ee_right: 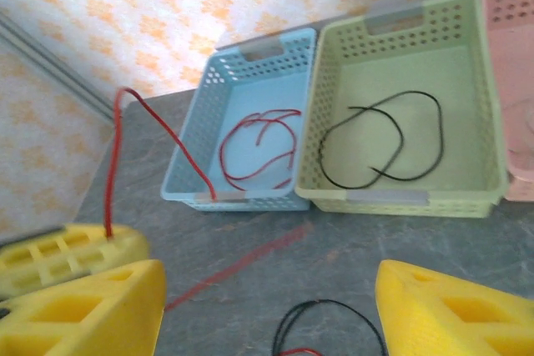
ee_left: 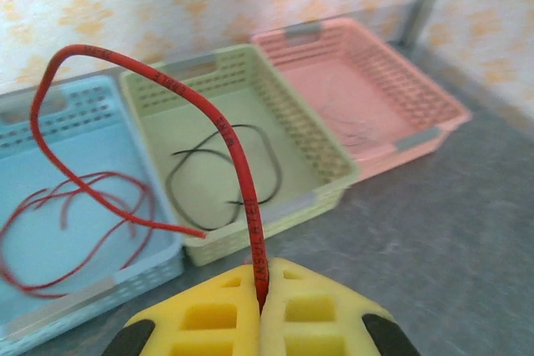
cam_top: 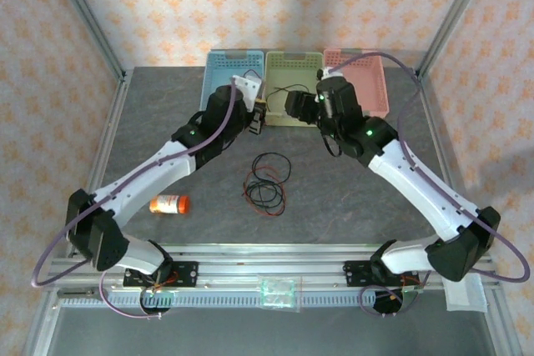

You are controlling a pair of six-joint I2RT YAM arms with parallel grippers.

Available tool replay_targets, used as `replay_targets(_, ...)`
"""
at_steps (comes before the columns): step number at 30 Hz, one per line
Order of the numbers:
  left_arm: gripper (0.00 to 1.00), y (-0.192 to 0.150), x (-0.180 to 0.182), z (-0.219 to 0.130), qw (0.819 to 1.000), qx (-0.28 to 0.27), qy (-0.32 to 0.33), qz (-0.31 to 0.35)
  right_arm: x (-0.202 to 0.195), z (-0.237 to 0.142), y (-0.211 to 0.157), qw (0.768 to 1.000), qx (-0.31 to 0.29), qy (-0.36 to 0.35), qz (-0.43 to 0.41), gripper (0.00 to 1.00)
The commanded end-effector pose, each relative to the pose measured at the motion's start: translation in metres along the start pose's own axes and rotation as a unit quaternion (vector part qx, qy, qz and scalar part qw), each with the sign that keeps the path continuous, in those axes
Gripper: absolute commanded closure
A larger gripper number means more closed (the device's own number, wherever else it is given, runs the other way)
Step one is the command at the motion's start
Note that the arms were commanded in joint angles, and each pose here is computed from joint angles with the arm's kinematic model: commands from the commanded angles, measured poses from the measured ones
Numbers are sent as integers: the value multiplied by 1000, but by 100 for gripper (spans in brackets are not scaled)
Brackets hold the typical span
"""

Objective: Untangle the cables

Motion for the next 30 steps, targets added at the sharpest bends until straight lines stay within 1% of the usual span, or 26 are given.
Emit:
replay_targets(1, 100, -26, 29, 7, 993, 76, 84, 6, -15, -1, 3, 999, -39, -15, 8, 32)
replay_targets(6, 100, -1, 53, 22, 993, 60, 103, 1, -28, 11, -24, 999, -18, -9, 34, 33)
replay_targets(8, 100, 8, 68, 30, 992, 55, 112, -6, -31, 15, -35, 999, -6, -8, 39, 33)
replay_targets(15, 100, 32, 117, 47, 987, 31, 154, -31, -43, 12, -48, 999, -4, -6, 42, 34)
replay_targets(18, 100, 38, 135, 56, 983, 22, 176, -36, -39, 13, -59, 999, 18, 16, 22, 31)
replay_targets(21, 100, 46, 146, 69, 983, 9, 181, -38, -31, 16, -76, 998, 45, 54, 0, 27)
replay_targets(24, 100, 50, 156, 83, 982, -4, 186, -43, -31, 20, -89, 997, 39, 72, -8, 26)
replay_targets(25, 100, 51, 159, 89, 982, -5, 185, -45, -30, 13, -86, 996, 22, 83, -4, 26)
replay_targets(28, 100, 41, 167, 114, 981, 9, 187, -51, -34, 13, -88, 996, 2, 87, 11, 26)
replay_targets(30, 100, 37, 172, 127, 981, 12, 189, -52, -36, 15, -90, 996, 2, 84, 16, 26)
Point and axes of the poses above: each hand's point on the last joint's axis, 136 mm out from that joint toward the fingers, its own z axis out along the fingers, its own x axis along the line the jaws close on, y = z × x, the point moved 1 cm from there along -z, back along the fingers, and after that the axes turned 8 degrees about z, right-handed, at the moved point
